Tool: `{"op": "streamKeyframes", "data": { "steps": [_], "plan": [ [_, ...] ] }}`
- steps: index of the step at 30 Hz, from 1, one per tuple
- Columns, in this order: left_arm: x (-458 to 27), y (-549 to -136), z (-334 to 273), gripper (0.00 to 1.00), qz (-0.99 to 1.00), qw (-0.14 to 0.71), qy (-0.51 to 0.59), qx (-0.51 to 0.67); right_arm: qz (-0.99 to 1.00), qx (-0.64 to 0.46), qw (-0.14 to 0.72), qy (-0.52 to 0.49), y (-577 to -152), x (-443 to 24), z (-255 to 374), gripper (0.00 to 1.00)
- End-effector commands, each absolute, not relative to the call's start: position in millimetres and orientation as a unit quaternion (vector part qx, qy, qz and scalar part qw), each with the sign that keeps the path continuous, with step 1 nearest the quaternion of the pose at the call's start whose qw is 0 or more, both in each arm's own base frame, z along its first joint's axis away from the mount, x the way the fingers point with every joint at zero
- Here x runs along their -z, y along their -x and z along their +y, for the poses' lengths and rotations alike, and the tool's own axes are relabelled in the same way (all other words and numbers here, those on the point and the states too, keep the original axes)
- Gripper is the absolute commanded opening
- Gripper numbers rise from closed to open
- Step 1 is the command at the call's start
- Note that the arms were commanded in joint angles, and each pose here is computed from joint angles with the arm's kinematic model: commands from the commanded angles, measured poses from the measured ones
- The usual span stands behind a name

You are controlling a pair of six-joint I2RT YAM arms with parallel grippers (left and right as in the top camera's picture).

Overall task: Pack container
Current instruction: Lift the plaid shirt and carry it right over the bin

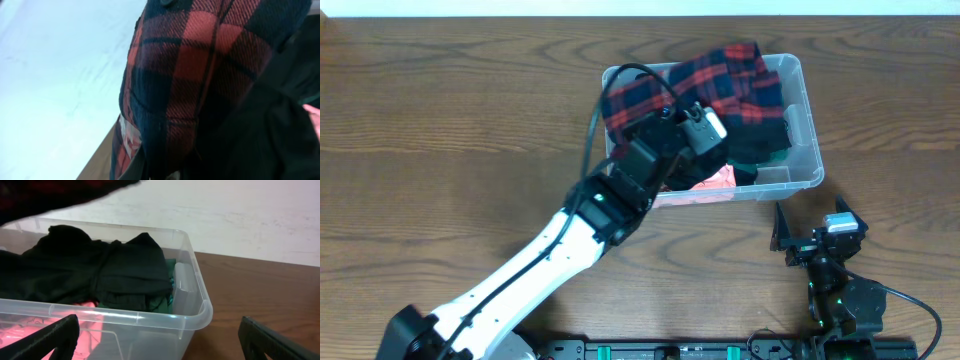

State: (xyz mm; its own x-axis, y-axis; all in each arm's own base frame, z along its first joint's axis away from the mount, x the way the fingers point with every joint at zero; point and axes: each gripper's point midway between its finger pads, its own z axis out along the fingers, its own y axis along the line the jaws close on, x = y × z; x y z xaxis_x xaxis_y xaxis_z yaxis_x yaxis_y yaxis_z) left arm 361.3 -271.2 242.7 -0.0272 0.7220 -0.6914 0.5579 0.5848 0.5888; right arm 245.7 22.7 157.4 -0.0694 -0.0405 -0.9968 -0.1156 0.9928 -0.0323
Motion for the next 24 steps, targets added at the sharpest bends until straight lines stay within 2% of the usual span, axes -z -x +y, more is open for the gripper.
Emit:
{"op": "streamKeyframes", "data": {
  "steps": [1, 10, 21, 22, 24],
  "plan": [
    [-239.5, -362.8, -288.1, 0.06, 0.703, 0.542, -0.456, -0.066, 0.731, -0.019, 0.679, 0.054, -245.7, -156.4, 20.2, 0.99],
    [-216.5, -374.3, -305.8, 0.06, 0.701, 0.541, -0.460, -0.064, 0.731, -0.019, 0.680, 0.054, -245.7, -156.5, 20.2, 0.99],
    [-188.5, -359.9, -318.8, 0.06, 0.707, 0.504, -0.494, -0.040, 0.731, -0.019, 0.680, 0.054, -245.7, -156.5, 20.2, 0.99],
    [-185.8, -358.8, -317.7, 0.08, 0.709, 0.498, -0.497, -0.041, 0.731, -0.019, 0.680, 0.054, -245.7, -156.5, 20.2, 0.99],
    [-179.3, -356.2, -314.5, 0.23, 0.714, 0.485, -0.503, -0.044, 0.731, -0.019, 0.679, 0.054, -245.7, -156.4, 20.2, 0.99]
  ]
}}
